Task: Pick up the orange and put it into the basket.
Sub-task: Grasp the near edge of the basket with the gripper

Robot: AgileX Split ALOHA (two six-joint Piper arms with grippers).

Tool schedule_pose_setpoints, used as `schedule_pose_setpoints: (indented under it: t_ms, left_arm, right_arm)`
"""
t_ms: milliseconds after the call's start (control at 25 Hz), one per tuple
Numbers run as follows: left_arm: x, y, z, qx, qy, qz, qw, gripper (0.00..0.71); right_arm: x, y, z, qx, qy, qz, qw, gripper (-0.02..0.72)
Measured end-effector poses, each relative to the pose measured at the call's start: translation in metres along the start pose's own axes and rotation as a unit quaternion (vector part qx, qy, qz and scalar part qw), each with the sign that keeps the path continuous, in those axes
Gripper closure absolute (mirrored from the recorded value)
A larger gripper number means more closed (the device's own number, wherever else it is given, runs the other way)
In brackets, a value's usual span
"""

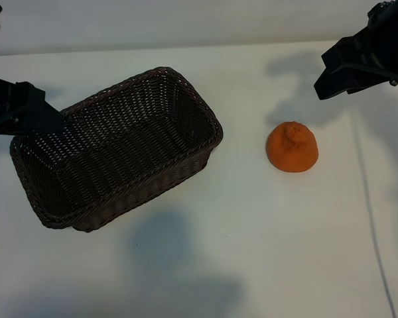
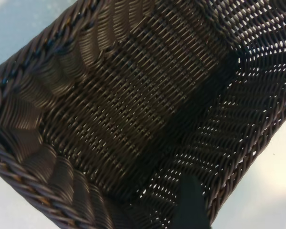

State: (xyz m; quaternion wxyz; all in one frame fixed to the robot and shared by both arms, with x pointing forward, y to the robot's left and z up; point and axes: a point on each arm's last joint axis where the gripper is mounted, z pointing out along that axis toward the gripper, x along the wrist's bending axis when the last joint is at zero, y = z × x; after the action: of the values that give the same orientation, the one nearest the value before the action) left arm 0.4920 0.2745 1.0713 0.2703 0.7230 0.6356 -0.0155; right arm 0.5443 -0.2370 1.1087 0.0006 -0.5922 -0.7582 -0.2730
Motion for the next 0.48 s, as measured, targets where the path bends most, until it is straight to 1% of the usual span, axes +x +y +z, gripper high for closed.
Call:
schedule_pose_setpoints:
  t_ms: [160, 280, 320, 400, 480]
  left_arm:
    - [0.001, 0.001, 0.0, -0.008, 0.003, -0.001, 1.0, 0.15]
    - [0.002, -0.003, 0.0, 0.014, 0.01, -0.02, 1.0, 0.15]
    - [0.004, -0.005, 0.0, 0.029, 0.023, -0.028, 0.999, 0.15]
    - [0.011, -0.011, -0.002, 0.057, 0.064, -0.048, 0.995, 0.15]
    - [0.018, -0.014, -0.003, 0.068, 0.108, -0.079, 0.989, 0.15]
  right_arm:
    - [0.0, 0.0, 0.0, 0.0, 0.0, 0.0, 1.0, 0.244]
    - [0.0, 0.0, 0.0, 0.0, 0.0, 0.0, 1.0, 0.244]
    - [0.0, 0.0, 0.0, 0.0, 0.0, 0.0, 1.0, 0.244]
    - [0.0, 0.0, 0.0, 0.0, 0.0, 0.0, 1.0, 0.244]
    - [0.0, 0.0, 0.0, 0.0, 0.0, 0.0, 1.0, 0.244]
